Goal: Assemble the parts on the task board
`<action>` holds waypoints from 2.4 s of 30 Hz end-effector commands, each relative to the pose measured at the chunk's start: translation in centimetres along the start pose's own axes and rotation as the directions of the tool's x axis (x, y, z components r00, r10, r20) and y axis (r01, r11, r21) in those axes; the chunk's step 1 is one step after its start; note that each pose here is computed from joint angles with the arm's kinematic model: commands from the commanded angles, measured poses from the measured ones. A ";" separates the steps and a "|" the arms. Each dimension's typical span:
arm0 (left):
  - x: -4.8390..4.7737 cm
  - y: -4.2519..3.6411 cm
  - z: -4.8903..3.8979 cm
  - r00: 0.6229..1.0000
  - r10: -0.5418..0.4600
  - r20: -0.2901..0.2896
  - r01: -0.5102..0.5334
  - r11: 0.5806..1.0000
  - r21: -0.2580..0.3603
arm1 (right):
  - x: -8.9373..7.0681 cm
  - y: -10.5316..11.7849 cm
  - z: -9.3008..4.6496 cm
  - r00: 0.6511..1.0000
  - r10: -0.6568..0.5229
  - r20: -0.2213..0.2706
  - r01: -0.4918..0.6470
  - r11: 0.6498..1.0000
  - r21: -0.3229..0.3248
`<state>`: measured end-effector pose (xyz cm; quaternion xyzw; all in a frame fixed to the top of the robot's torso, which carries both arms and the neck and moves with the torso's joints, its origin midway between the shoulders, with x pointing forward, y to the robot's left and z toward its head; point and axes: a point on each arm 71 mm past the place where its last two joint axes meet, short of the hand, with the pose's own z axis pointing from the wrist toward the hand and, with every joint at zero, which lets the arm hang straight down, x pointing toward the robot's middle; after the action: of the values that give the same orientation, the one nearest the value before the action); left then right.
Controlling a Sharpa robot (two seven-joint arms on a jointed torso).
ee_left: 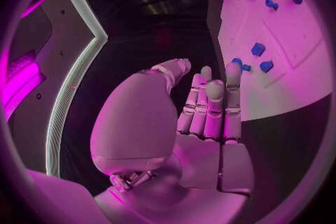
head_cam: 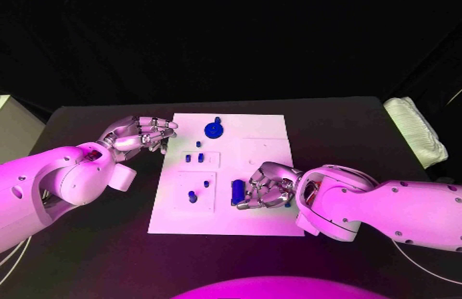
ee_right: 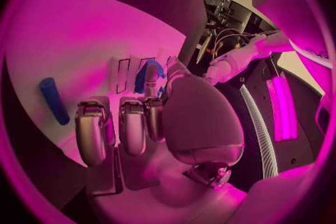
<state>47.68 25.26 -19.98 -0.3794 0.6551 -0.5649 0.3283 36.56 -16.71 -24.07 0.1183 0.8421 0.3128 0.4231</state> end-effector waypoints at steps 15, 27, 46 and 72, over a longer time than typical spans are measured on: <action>0.29 -0.04 0.04 1.000 0.001 -0.024 -0.001 1.000 0.002 | -0.3 0.0 0.6 0.999 -0.011 0.042 0.010 1.000 0.011; 0.32 -0.03 0.01 1.000 0.010 -0.028 -0.010 1.000 -0.001 | -0.3 0.0 1.1 0.994 -0.095 0.057 0.093 0.995 0.024; 0.32 0.01 -0.03 0.999 0.012 -0.034 -0.012 1.000 -0.007 | -0.4 -0.4 1.2 0.985 -0.172 0.035 0.170 0.984 0.045; 0.19 0.05 -0.11 0.999 0.014 -0.033 -0.014 1.000 -0.010 | -0.8 -0.6 0.1 0.995 -0.072 0.075 0.071 0.997 0.011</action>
<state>47.57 25.37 -20.07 -0.3731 0.6646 -0.5595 0.3256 37.22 -17.57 -24.26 0.0905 0.8419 0.2701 0.4584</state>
